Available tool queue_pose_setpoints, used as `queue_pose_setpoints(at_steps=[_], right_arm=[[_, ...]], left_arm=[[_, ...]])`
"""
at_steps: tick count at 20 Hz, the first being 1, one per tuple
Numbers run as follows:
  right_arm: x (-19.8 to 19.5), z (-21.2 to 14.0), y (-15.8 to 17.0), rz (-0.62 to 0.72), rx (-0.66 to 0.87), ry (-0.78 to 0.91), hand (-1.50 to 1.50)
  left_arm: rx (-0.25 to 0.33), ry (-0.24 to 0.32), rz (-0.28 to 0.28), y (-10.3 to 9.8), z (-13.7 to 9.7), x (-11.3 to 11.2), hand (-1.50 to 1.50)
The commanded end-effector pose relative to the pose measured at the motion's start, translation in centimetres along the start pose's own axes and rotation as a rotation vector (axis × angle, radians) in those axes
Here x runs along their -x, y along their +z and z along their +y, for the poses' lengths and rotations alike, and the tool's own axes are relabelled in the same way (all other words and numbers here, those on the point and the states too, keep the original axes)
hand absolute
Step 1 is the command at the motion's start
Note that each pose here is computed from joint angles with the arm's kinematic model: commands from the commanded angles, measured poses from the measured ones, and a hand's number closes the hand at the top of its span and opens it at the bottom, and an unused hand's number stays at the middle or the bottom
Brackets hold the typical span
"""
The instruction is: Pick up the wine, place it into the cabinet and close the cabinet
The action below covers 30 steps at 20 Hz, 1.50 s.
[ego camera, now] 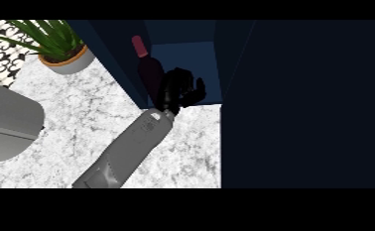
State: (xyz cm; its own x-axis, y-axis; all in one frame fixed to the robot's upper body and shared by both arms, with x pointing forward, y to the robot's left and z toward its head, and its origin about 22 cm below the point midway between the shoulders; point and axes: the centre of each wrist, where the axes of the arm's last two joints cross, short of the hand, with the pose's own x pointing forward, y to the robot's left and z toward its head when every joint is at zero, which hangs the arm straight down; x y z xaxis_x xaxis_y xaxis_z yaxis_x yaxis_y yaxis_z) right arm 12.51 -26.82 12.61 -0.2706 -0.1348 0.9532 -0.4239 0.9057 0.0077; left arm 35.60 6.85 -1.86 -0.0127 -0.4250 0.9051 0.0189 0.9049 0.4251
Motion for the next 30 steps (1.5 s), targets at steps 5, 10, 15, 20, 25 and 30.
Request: queue_pose_setpoints(at_steps=[5,10,15,20,25,30], right_arm=[[-1.2,0.8,0.8,-0.047,-0.024,-0.059,-1.5],[-1.3,1.2,0.6,-0.042,-0.034,-0.055,-1.5],[-1.1,0.1,0.7,-0.036,-0.033,-0.054,-1.5],[-1.1,0.3,0.7,-0.044,-0.055,-0.045,-1.5],[-0.7,0.9,0.2,-0.036,-0.062,-0.056,-1.5],[-0.5,0.3,0.7,-0.04,-0.073,-0.079,-1.5]], left_arm=[[-0.189,0.012,0.145,-1.9,1.8,1.6,1.5],[-0.201,0.019,0.106,-1.6,1.9,2.7,1.5],[-0.243,0.084,0.117,-3.3,2.7,0.5,1.5],[-0.289,-0.061,0.014,-4.3,4.1,0.3,1.5],[-0.253,-0.182,-0.034,-4.5,3.1,-0.2,1.5],[-0.267,-0.239,-0.046,-5.1,2.1,-2.1,1.5]])
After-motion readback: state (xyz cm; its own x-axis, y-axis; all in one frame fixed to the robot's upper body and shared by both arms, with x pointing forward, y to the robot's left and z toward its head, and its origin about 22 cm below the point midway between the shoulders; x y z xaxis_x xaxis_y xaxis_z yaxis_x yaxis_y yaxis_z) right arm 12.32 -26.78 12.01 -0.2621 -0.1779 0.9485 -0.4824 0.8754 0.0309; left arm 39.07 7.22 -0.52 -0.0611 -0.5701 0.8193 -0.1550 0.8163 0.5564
